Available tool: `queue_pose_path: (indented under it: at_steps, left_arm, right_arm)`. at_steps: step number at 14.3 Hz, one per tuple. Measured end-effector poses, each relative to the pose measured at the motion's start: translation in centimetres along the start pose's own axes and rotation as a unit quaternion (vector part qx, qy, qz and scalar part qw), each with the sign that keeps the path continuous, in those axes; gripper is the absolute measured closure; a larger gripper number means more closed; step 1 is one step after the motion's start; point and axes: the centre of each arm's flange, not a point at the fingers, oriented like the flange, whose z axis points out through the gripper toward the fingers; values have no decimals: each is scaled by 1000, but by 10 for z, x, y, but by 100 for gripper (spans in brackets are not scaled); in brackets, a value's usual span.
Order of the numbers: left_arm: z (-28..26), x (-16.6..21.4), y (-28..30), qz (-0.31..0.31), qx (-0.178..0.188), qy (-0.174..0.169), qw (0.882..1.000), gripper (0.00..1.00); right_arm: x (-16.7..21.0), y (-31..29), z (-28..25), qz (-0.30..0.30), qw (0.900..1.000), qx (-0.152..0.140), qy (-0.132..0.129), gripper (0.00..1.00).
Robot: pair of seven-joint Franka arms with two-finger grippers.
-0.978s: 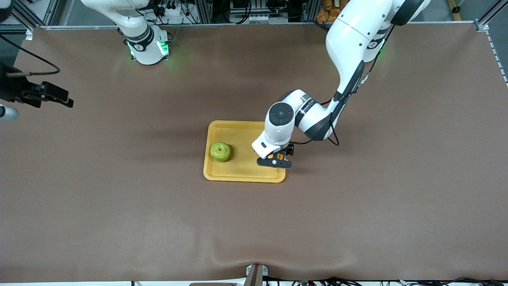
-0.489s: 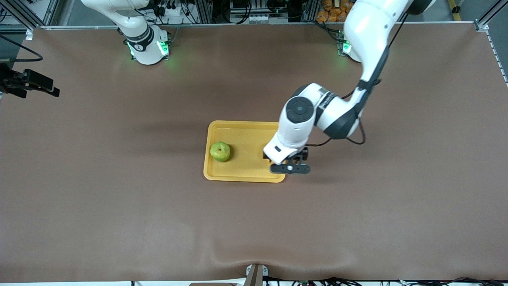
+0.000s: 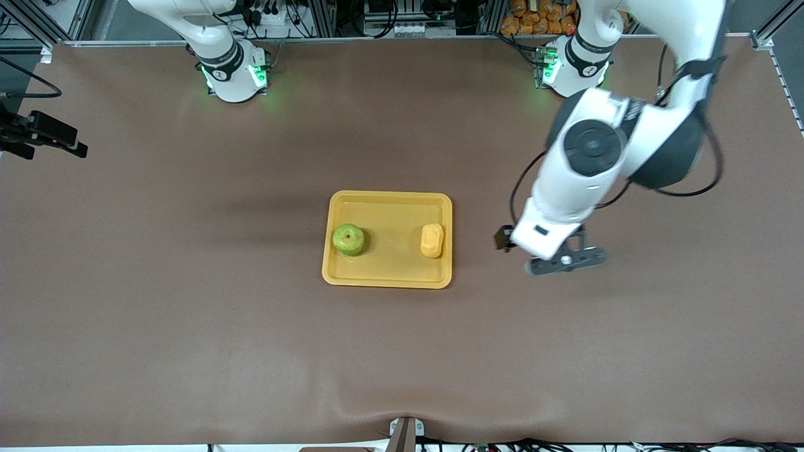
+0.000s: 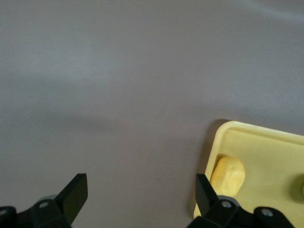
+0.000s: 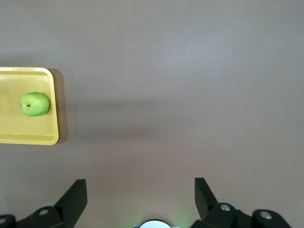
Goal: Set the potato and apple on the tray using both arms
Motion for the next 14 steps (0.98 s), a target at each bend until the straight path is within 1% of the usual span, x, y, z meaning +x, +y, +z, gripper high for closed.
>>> queue_pose_path:
  at_steps: [3,7,11,14]
  left_arm:
    - [-33,13,-58,-20,13,-8,1000,0]
    - [-79,10,-111,-46,22,-10,999,0]
    - [-120,3,-152,-13,20,0,1000,0]
    - [-136,-1,-192,23,12,-16,1000,0]
  right_arm:
    - [3,0,-1,0,1000,-1,10,0]
    - [5,1,0,1,1000,-2,12,0]
    - [7,3,2,3,1000,-3,11,0]
    - [7,3,2,3,1000,-3,11,0]
